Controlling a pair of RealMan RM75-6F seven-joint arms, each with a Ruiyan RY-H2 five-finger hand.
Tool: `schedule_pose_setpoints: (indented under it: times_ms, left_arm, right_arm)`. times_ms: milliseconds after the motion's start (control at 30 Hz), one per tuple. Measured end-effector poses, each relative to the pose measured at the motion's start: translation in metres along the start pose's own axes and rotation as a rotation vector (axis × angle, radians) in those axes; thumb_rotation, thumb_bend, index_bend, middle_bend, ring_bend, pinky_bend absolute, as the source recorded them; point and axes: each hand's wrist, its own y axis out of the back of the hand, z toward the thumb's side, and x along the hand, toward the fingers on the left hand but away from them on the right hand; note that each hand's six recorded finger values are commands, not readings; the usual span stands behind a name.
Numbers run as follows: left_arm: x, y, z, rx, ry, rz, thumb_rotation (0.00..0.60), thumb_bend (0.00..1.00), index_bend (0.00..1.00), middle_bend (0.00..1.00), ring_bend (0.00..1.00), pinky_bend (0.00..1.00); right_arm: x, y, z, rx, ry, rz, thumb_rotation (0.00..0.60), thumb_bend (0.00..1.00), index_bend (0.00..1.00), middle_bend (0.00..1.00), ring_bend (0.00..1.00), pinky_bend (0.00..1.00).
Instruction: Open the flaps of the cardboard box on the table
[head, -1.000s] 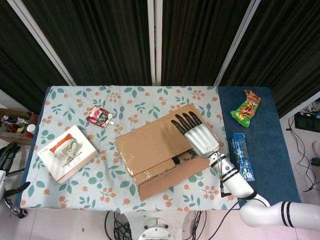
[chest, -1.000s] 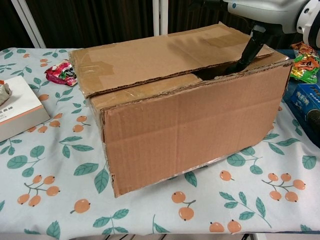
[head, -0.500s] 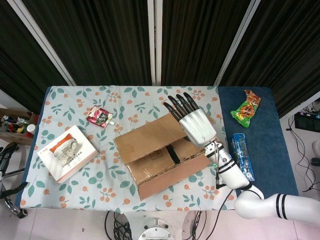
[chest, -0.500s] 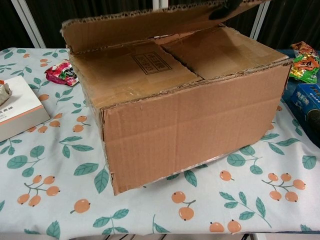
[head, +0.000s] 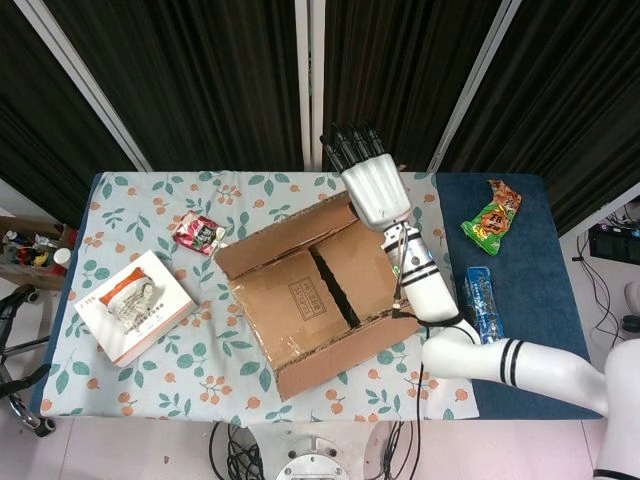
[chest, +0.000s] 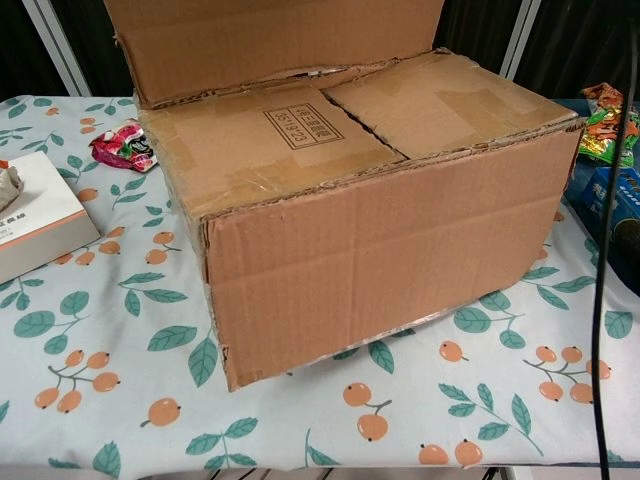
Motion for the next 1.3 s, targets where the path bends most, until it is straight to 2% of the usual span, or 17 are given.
schedule_pose_setpoints:
  times_ms: [167, 333, 433, 633, 833, 967, 1167, 1300]
  left_arm:
    - [-0.004, 0.004, -0.004, 0.002, 0.013, 0.009, 0.557, 0.03, 0.07, 0.12, 0.09, 0.20]
    - [-0.003, 0.006, -0.006, 0.006, 0.016, 0.009, 0.558, 0.03, 0.07, 0.12, 0.09, 0.20]
    - [0.000, 0.006, -0.003, 0.005, 0.004, 0.008, 0.557, 0.03, 0.07, 0.12, 0.09, 0.20]
    - [0.014, 0.011, 0.011, 0.016, -0.050, 0.017, 0.556, 0.03, 0.07, 0.12, 0.09, 0.20]
    - [0.045, 0.029, 0.040, 0.013, -0.158, 0.060, 0.555, 0.03, 0.07, 0.12, 0.09, 0.20]
    - [0.072, 0.042, 0.069, -0.024, -0.236, 0.084, 0.544, 0.03, 0.07, 0.12, 0.09, 0.20]
    - [0.117, 0.055, 0.127, -0.036, -0.383, 0.089, 0.539, 0.03, 0.07, 0.12, 0.09, 0.20]
    - [0.145, 0.057, 0.171, -0.031, -0.481, 0.079, 0.539, 0.03, 0.07, 0.12, 0.09, 0.20]
  right_arm:
    - [-0.020, -0.009, 0.006, -0.036, -0.040, -0.040, 0.600, 0.09, 0.00, 0.00, 0.00, 0.00]
    - [-0.020, 0.003, 0.008, -0.141, -0.009, -0.118, 0.600, 0.13, 0.00, 0.00, 0.00, 0.00]
    - [-0.014, 0.014, -0.004, -0.192, -0.005, -0.154, 0.600, 0.13, 0.00, 0.00, 0.00, 0.00]
    - [0.019, 0.035, -0.040, -0.253, -0.015, -0.167, 0.600, 0.16, 0.00, 0.00, 0.00, 0.00]
    - [0.087, 0.056, -0.113, -0.229, -0.068, -0.184, 0.600, 0.18, 0.00, 0.00, 0.00, 0.00]
    - [0.151, 0.065, -0.158, -0.220, -0.106, -0.208, 0.600, 0.18, 0.00, 0.00, 0.00, 0.00]
    - [0.243, 0.062, -0.192, -0.311, -0.178, -0.214, 0.600, 0.18, 0.00, 0.00, 0.00, 0.00]
    - [0.293, 0.055, -0.205, -0.359, -0.233, -0.203, 0.600, 0.18, 0.00, 0.00, 0.00, 0.00]
